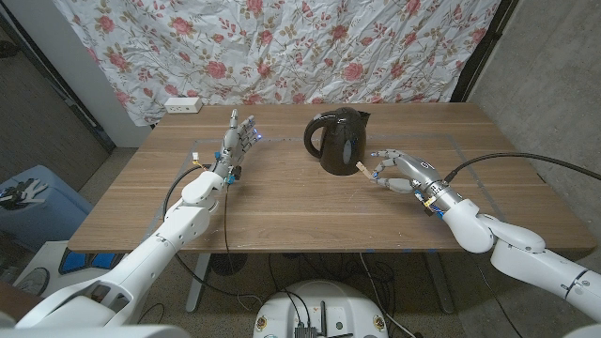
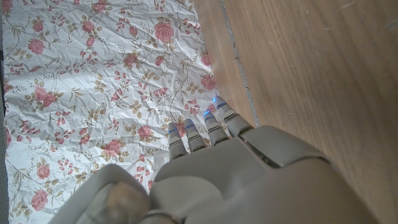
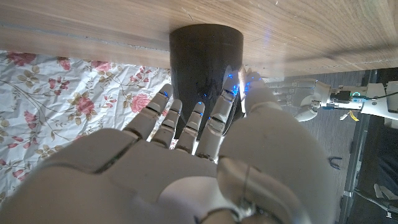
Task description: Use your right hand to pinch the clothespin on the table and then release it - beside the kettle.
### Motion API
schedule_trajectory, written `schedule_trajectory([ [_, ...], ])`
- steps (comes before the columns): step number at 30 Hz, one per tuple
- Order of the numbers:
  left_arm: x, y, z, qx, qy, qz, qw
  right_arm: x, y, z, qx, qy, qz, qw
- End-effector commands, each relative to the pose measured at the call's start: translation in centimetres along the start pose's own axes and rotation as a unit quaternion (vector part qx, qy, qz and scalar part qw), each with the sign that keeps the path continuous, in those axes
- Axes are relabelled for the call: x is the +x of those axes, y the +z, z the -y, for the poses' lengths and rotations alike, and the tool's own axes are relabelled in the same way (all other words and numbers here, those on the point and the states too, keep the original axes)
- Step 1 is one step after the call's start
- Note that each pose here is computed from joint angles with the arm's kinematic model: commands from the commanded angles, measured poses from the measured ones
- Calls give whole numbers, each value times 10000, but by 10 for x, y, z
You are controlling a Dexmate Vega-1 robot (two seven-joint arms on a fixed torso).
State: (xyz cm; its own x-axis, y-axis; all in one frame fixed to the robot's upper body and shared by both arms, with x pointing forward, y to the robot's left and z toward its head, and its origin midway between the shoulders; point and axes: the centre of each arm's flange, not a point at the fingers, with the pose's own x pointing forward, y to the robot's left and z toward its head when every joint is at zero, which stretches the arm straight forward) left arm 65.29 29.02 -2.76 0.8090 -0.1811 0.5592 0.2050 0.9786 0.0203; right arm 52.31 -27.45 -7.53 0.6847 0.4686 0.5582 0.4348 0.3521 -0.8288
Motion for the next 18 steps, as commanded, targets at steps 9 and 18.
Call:
schedule_trajectory([
  [9,0,0,0,0,-1,0,10000,-1,2,5,-133,96,22,9999],
  [18,0,0,0,0,-1,0,10000,-1,2,5,-125,112,10,9999],
])
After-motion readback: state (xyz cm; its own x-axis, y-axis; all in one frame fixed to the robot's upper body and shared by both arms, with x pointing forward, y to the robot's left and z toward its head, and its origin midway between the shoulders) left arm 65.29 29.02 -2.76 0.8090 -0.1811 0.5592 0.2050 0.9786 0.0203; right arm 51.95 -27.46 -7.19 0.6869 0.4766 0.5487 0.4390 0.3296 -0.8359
